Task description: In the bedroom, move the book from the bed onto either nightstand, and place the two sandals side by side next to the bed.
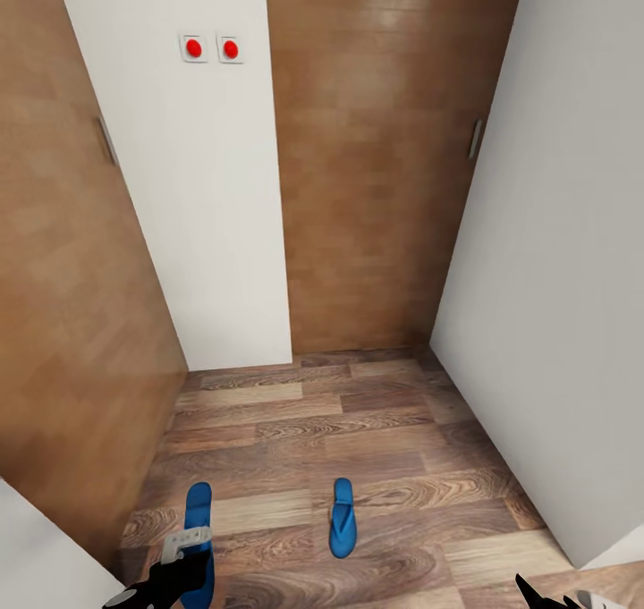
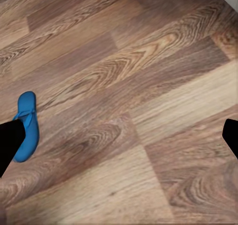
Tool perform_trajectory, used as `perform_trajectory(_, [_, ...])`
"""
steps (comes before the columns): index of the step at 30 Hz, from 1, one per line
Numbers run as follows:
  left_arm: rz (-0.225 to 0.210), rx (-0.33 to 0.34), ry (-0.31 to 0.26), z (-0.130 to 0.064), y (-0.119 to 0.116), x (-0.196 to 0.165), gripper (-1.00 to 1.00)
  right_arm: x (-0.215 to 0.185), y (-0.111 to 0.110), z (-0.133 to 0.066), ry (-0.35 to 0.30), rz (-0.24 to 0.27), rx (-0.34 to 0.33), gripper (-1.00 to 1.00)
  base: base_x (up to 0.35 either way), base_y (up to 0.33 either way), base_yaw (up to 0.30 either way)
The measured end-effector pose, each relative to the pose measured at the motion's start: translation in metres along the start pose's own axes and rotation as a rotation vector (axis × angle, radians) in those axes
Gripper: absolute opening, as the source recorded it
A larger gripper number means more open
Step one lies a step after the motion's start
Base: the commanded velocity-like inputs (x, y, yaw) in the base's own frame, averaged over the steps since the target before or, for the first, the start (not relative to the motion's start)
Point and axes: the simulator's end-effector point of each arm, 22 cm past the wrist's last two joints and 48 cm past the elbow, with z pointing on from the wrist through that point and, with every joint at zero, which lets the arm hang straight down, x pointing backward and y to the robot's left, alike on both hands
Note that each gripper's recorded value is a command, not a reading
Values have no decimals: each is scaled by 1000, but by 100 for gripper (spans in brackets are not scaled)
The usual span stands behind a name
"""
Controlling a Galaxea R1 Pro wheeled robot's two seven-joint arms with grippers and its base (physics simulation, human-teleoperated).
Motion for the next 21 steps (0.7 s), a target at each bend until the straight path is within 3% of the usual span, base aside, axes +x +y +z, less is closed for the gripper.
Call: perform_trajectory(21, [1,0,0,0,0,0,-100,0,0,0,1,-1,-1,100,40,74,-1])
